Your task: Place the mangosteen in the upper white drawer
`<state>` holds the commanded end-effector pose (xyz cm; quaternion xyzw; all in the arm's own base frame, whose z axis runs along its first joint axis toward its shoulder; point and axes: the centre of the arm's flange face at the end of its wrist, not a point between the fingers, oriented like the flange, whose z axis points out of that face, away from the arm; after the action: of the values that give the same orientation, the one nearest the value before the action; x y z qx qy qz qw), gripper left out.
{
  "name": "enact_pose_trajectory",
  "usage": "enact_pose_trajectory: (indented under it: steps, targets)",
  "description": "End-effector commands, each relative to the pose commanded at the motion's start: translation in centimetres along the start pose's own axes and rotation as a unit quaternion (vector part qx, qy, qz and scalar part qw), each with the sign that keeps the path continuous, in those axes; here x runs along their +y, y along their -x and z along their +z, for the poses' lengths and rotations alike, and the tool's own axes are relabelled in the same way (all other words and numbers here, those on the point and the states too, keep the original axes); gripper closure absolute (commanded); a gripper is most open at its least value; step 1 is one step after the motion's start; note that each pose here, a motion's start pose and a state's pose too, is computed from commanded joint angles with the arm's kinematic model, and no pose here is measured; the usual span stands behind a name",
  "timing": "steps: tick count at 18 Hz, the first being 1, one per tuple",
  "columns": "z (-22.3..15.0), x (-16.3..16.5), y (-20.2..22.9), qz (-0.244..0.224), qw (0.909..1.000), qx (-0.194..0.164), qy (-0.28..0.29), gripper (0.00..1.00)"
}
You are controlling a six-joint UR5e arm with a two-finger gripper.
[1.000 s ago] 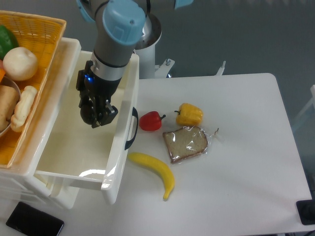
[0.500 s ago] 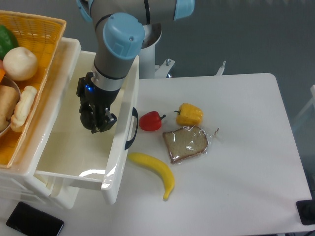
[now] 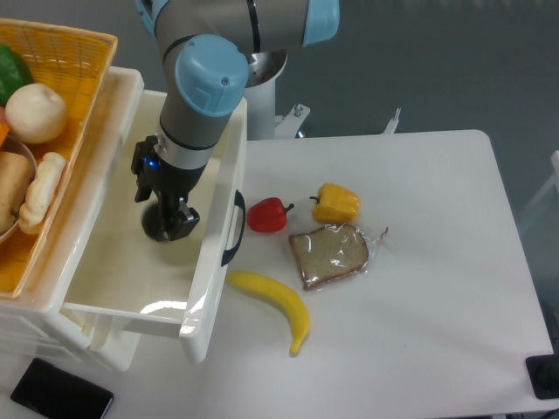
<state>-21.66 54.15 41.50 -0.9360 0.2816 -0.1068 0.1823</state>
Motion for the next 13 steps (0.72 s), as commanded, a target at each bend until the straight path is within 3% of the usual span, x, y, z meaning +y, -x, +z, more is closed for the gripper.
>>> enact_pose_trajectory:
  steps: [5, 8, 13]
  targets:
    - [-1.0, -0.4, -0.2, 0.003, 0.9999, -0.008, -0.007, 0.01]
    - [-3.6, -1.1, 0.3, -0.004, 0.9993, -0.030, -0.020, 0.01]
    - [-7.9, 1.3, 2.4, -0.058, 0.9951, -0.062, -0.050, 0.01]
